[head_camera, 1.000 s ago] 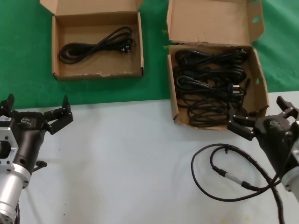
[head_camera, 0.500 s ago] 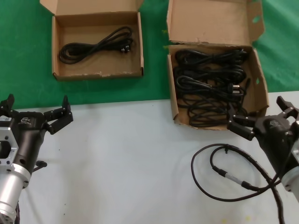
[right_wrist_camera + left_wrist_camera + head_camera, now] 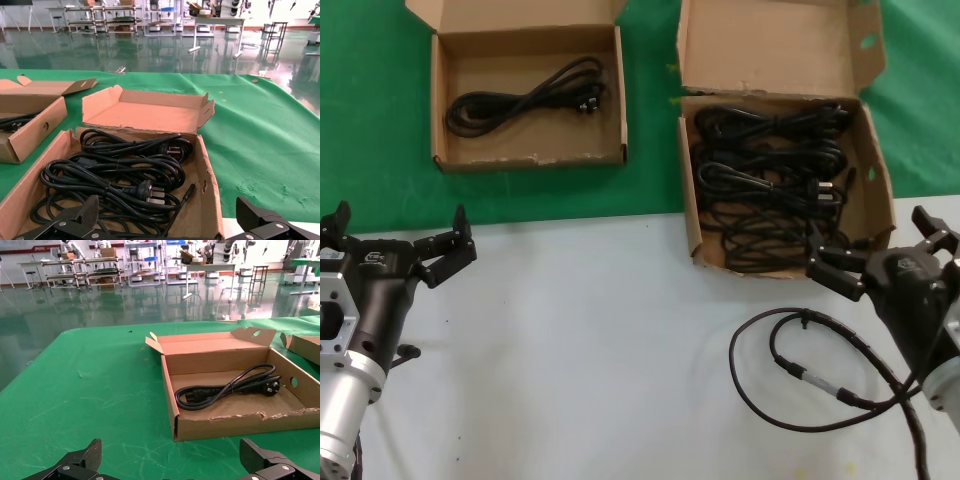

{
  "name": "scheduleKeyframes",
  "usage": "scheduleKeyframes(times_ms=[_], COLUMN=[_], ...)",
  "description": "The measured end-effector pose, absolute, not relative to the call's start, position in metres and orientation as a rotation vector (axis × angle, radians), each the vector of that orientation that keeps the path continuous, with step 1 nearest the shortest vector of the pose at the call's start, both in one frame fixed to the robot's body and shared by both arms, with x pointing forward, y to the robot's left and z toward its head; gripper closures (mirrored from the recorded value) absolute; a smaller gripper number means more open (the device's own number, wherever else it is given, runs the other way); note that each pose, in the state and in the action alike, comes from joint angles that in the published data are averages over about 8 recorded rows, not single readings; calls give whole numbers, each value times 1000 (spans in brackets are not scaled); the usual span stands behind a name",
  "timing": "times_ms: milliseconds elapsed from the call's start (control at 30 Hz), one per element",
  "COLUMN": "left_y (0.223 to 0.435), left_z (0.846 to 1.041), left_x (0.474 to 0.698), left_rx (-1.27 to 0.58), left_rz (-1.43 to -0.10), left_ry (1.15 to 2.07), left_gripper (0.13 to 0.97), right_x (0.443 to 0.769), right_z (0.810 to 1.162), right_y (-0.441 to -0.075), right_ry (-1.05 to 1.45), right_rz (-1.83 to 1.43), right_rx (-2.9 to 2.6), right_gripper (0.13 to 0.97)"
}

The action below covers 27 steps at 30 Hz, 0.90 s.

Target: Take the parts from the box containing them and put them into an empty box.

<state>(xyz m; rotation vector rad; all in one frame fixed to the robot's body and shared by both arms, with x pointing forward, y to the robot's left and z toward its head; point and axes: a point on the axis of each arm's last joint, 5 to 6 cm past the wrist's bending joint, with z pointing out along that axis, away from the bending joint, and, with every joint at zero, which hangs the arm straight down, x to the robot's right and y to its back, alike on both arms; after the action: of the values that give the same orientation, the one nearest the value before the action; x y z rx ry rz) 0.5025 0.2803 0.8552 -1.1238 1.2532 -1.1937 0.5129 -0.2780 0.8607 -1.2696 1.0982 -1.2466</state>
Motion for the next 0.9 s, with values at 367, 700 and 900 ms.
scheduleKeyframes(times_ms=[367, 700, 900], left_y=[280, 280, 280], left_z=[855, 855, 855], left_x=[502, 502, 502], left_rx=[-1124, -1124, -1124], left_rz=[-1194, -1194, -1194], left_ry=[1253, 1253, 1253], left_gripper=[132, 132, 132], right_x=[513, 513, 513], right_z=[861, 861, 861], right_y=[-278, -278, -278], right_ry=[1098, 1098, 1098], right_rz=[-1247, -1247, -1247], right_rx=[-1270, -1270, -1270], right_gripper=[130, 130, 130])
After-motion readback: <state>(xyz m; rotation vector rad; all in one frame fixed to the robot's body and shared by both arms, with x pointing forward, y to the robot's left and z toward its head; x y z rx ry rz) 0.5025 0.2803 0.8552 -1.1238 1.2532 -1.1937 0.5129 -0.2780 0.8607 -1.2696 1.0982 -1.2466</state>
